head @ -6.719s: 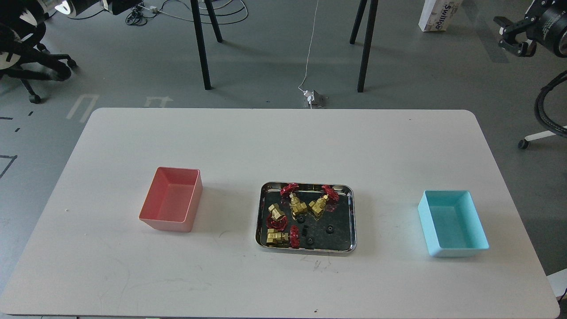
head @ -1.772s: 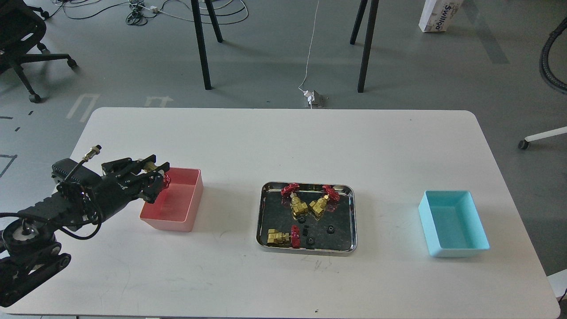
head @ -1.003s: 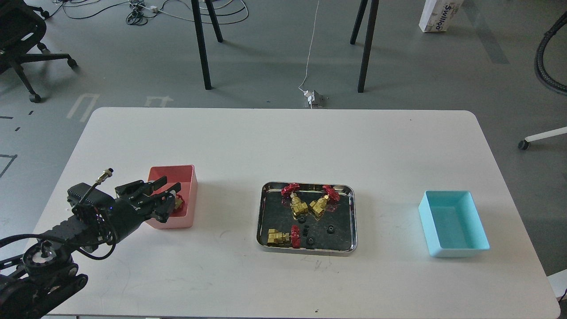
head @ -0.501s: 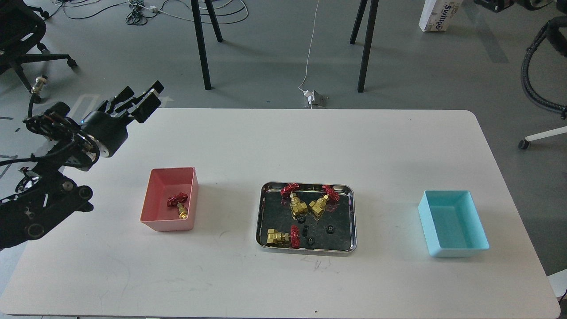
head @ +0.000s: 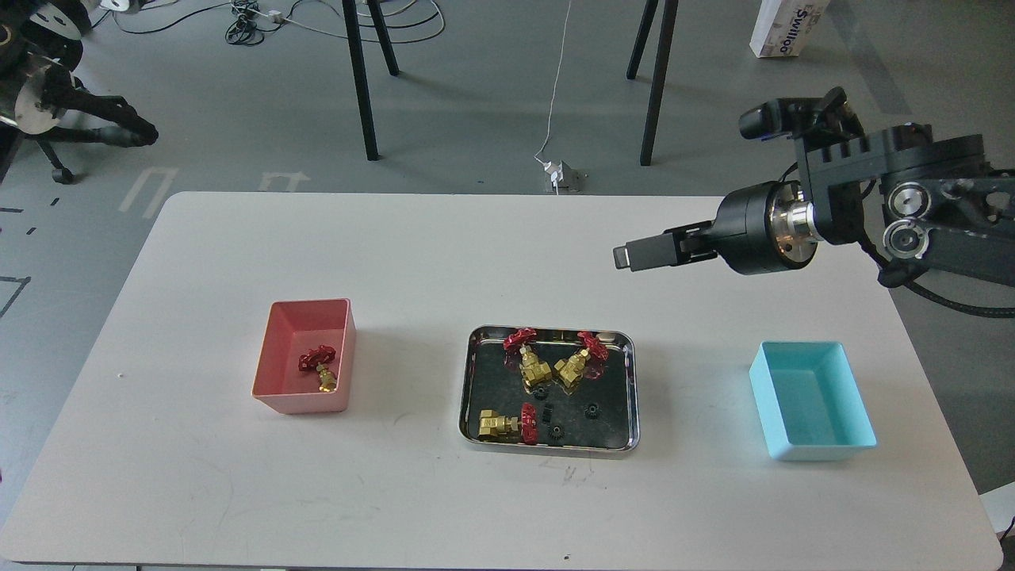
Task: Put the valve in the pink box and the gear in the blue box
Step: 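Reach the right gripper down into the metal tray toward a brass fitting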
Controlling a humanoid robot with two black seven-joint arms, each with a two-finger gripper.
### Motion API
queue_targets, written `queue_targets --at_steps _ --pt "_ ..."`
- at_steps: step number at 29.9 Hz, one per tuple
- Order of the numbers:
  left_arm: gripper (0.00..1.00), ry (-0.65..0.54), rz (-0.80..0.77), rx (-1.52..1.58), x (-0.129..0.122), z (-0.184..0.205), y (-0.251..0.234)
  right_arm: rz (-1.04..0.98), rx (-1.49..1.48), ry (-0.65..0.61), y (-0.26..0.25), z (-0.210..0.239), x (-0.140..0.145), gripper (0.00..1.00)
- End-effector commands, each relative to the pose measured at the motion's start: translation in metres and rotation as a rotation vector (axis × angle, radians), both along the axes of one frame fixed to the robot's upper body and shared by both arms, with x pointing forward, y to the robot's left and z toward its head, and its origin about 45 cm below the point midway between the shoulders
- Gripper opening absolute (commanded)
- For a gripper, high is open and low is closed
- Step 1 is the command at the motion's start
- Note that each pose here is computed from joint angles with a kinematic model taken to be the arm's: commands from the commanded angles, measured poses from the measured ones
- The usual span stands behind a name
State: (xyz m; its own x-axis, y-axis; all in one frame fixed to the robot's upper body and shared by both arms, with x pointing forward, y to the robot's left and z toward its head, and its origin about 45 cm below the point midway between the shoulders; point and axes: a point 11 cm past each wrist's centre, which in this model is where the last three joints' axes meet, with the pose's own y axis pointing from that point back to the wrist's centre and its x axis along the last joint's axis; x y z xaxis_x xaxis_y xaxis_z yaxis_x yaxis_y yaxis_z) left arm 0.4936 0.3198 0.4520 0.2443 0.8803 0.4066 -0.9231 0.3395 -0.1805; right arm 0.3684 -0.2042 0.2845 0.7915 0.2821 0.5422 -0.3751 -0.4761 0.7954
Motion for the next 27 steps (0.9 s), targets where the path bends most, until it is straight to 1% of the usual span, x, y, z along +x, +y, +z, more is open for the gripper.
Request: queue_targets --at_steps 1,5,11,14,18,20,22,27 --pt "0.98 -0.029 0.022 -0.005 0.005 0.017 0.003 0.115 -0.145 0.063 0.01 -0.028 -0.017 1.0" --pt "0.98 -0.04 0.044 -0.009 0.006 0.022 0.007 0.219 -0.274 0.101 0.023 -0.056 -0.026 0.99" --pt "0.98 -0.065 0.05 -0.021 0.006 0.034 0.008 0.321 -0.37 0.105 0.051 -0.087 -0.022 0.98" --pt "0.98 -0.072 0.053 -0.024 0.006 0.038 0.009 0.371 -0.392 0.114 0.069 -0.109 -0.024 0.94" --pt "0.98 -0.081 0.061 -0.029 0.006 0.042 0.011 0.421 -0.398 0.118 0.095 -0.134 -0.029 0.87" --pt "0.98 -0.083 0.063 -0.029 0.006 0.044 0.012 0.426 -0.415 0.12 0.095 -0.142 -0.028 0.82" --pt "0.98 -0.089 0.064 -0.028 0.005 0.046 0.013 0.404 -0.431 0.112 0.087 -0.144 -0.021 0.78" --pt "0.98 -0.091 0.068 -0.025 0.005 0.046 0.016 0.371 -0.434 0.119 0.079 -0.155 -0.018 0.75"
